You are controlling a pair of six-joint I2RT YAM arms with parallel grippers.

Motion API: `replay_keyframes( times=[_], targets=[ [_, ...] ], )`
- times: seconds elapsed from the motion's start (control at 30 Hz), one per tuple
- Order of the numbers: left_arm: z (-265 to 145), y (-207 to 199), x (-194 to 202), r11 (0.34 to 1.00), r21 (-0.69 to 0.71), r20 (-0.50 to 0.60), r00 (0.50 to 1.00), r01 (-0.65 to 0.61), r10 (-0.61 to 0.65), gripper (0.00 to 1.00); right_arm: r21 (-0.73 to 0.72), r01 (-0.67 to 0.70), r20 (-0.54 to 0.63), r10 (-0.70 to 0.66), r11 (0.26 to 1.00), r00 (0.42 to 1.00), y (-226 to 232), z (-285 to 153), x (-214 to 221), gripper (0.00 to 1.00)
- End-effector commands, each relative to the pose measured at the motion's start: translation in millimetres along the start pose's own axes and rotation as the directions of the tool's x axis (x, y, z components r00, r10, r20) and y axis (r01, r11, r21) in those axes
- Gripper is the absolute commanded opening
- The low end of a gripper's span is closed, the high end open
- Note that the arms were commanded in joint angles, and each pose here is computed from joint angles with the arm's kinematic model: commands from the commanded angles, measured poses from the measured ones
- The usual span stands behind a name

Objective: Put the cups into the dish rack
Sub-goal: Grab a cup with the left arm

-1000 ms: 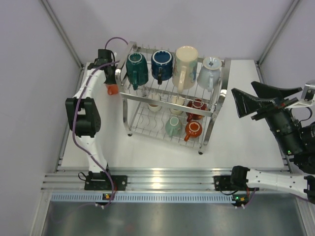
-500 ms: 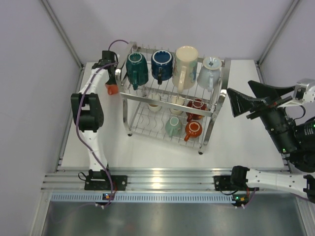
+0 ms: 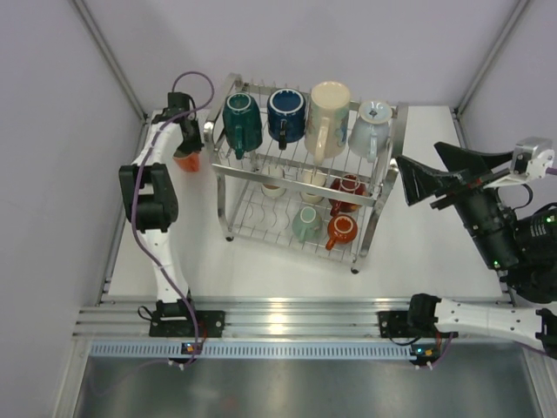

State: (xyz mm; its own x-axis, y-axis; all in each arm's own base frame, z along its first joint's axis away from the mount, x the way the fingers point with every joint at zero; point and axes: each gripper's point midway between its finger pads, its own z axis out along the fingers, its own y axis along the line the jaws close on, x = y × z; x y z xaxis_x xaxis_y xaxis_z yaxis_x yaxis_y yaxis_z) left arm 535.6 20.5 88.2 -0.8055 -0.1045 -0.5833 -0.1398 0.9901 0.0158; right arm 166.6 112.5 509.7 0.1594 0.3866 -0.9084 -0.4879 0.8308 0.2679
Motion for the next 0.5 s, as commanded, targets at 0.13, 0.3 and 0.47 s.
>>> replay_keyframes(
  times=[0.13,0.3,0.47],
  targets=[
    [-69,51,-41,0.952,0.033,0.14,0.942,0.305,-0.306,0.0,-0.03,0.008,-0.038,-0.009,1.0,0.999,19,14,2,0.99],
    [-119,68,-50,0.93,0.027,0.23,0.903,0.367,-0.363,0.0,-0.081,-0.03,-0.102,0.022,0.996,0.995,40,20,14,0.99],
    [-201,67,-75,0.893,0.14,0.373,0.813,0.427,-0.447,0.0,-0.159,-0.083,-0.164,0.057,0.984,0.985,65,24,21,0.99]
  ],
)
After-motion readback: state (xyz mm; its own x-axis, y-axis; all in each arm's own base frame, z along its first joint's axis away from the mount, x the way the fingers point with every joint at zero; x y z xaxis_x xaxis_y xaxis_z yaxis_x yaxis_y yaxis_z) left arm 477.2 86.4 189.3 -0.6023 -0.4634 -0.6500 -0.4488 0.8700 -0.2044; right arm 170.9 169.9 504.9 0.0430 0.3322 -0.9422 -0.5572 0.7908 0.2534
